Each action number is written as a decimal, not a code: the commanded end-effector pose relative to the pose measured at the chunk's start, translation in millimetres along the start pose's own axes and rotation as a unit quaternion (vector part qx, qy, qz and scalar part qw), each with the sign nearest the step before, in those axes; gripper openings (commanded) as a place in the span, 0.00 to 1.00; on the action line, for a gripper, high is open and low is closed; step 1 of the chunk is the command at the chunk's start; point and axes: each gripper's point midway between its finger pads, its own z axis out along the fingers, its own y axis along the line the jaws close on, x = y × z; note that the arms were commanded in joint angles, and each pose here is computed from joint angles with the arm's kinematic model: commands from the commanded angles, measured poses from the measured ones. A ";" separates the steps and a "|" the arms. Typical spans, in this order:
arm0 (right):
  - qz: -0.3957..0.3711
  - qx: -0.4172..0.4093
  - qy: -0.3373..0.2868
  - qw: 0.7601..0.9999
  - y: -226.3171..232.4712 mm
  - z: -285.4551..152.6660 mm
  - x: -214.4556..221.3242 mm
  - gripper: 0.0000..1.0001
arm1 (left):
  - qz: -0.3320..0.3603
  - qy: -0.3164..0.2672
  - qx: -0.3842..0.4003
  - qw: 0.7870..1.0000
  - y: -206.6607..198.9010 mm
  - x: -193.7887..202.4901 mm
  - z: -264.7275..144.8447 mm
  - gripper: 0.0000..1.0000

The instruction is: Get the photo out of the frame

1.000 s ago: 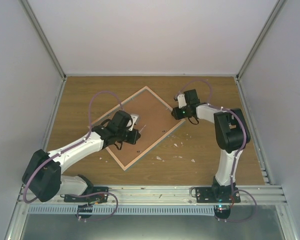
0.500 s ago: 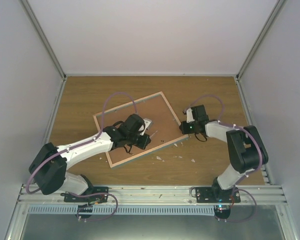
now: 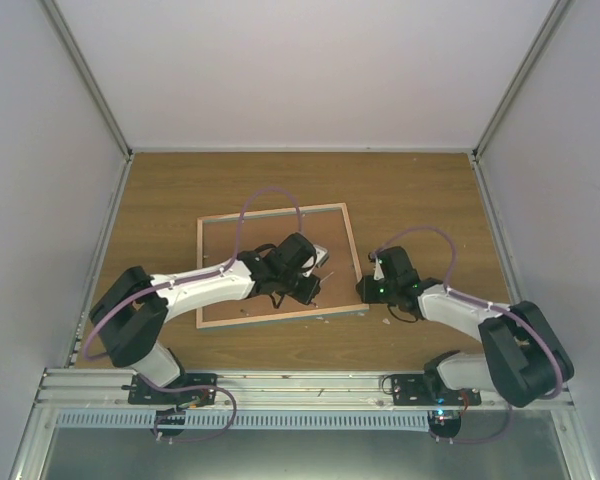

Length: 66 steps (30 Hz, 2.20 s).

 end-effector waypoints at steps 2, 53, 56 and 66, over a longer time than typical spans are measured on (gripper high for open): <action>0.017 0.009 0.008 1.000 -2.2 -4.4 14.1 0.32 | 0.024 -0.022 0.013 0.999 -13.5 -20.5 7.4 0.00; -0.010 -0.008 -0.009 1.000 8.7 16.0 -8.4 0.10 | 0.016 0.035 -0.051 0.998 7.7 -39.9 87.8 0.00; -0.009 -0.009 -0.009 1.000 8.7 15.6 -8.3 0.10 | -0.003 0.030 -0.062 0.998 14.1 -41.2 86.8 0.00; 0.002 -0.013 -0.006 1.000 9.0 16.5 -5.2 0.10 | -0.069 -0.017 -0.057 0.996 17.8 -50.3 81.5 0.00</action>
